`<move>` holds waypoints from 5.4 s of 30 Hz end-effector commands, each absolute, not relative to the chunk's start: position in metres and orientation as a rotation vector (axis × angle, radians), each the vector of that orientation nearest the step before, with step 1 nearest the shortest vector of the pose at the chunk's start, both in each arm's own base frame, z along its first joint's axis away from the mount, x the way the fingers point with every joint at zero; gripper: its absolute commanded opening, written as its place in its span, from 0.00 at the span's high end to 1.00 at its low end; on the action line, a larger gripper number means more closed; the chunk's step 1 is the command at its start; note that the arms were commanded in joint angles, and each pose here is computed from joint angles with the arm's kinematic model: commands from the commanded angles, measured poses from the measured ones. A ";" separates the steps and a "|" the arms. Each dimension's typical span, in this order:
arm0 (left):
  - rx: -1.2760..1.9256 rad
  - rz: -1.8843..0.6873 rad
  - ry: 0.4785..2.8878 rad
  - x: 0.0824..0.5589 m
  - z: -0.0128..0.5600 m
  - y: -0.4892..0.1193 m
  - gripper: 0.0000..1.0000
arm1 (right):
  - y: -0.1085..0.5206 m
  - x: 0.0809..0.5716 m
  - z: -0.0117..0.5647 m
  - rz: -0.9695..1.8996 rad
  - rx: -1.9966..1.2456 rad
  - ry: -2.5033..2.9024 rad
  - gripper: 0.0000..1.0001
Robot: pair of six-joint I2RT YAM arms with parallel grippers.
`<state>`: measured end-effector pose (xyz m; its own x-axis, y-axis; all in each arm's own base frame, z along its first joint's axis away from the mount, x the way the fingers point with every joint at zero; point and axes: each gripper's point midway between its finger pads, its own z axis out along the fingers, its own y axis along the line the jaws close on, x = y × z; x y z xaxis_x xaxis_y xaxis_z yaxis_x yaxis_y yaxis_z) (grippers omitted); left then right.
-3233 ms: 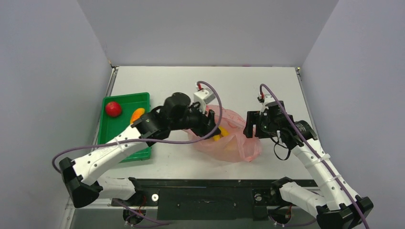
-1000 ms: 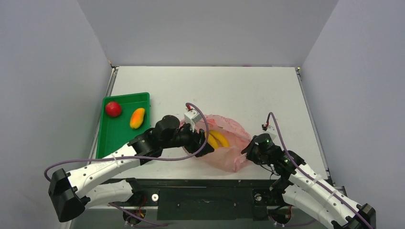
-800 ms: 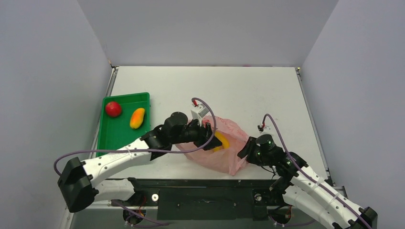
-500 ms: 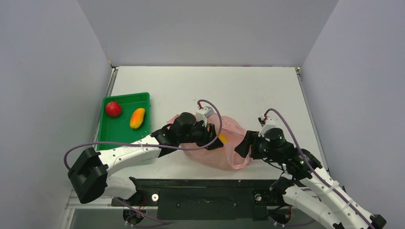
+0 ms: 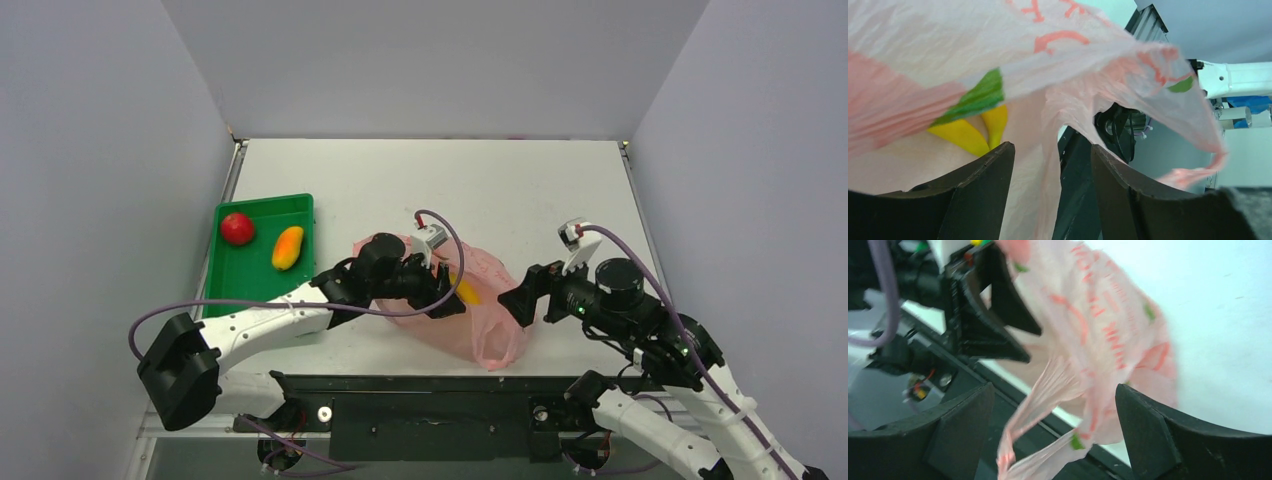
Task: Take the fake fruits out of the plastic bag
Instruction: Adjust the plastic bag at the center of the board, then take out the fake fruit from the plastic bag.
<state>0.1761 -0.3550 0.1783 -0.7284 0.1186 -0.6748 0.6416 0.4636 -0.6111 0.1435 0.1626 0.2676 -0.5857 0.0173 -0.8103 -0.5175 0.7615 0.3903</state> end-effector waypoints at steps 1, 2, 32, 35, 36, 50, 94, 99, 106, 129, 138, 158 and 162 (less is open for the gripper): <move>0.721 -1.318 2.028 0.167 0.214 -0.356 0.44 | 0.119 0.174 0.284 0.415 -0.327 2.060 0.13; 0.723 -1.318 2.025 0.166 0.215 -0.354 0.43 | 0.117 0.175 0.299 0.413 -0.322 2.025 0.13; 0.355 -1.027 2.250 0.242 0.151 -0.301 0.62 | 0.298 0.219 0.156 0.340 -0.609 2.029 0.37; 0.352 -1.028 2.265 0.243 0.143 -0.303 0.62 | 0.293 0.215 0.125 0.312 -0.637 2.066 0.37; 0.351 -1.028 2.272 0.243 0.140 -0.304 0.62 | 0.288 0.206 0.112 0.296 -0.663 2.092 0.37; 0.259 -0.879 2.349 0.316 0.066 -0.310 0.62 | 0.256 0.155 0.043 0.418 -0.461 2.244 0.57; 0.243 -0.719 2.344 0.305 0.071 -0.399 0.52 | 0.210 0.194 0.071 0.602 0.055 2.130 0.79; 0.169 -0.631 2.369 0.303 0.057 -0.393 0.51 | 0.206 0.194 0.060 0.605 0.106 2.144 0.80; 0.163 -0.583 2.346 0.299 0.063 -0.386 0.50 | 0.204 0.195 0.052 0.588 0.111 2.164 0.82; 0.186 -0.580 2.360 0.299 0.058 -0.398 0.49 | 0.190 0.190 0.025 0.532 0.176 2.226 1.00; 0.247 -0.535 2.418 0.302 0.038 -0.408 0.61 | 0.188 0.194 0.031 0.541 0.184 2.196 1.00; 0.592 -1.506 2.292 0.202 0.163 -0.431 0.98 | 0.160 0.215 0.042 0.437 0.308 2.103 1.00; 0.596 -1.728 2.192 0.180 0.192 -0.417 1.00 | 0.147 0.217 0.043 0.411 0.373 2.073 1.00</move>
<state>0.2057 -0.4183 0.1326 -0.8810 0.1432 -0.4509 0.4628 0.4587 -0.7586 0.2087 0.1653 0.0379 -0.5696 0.3623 -0.7377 0.0261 0.9051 0.4244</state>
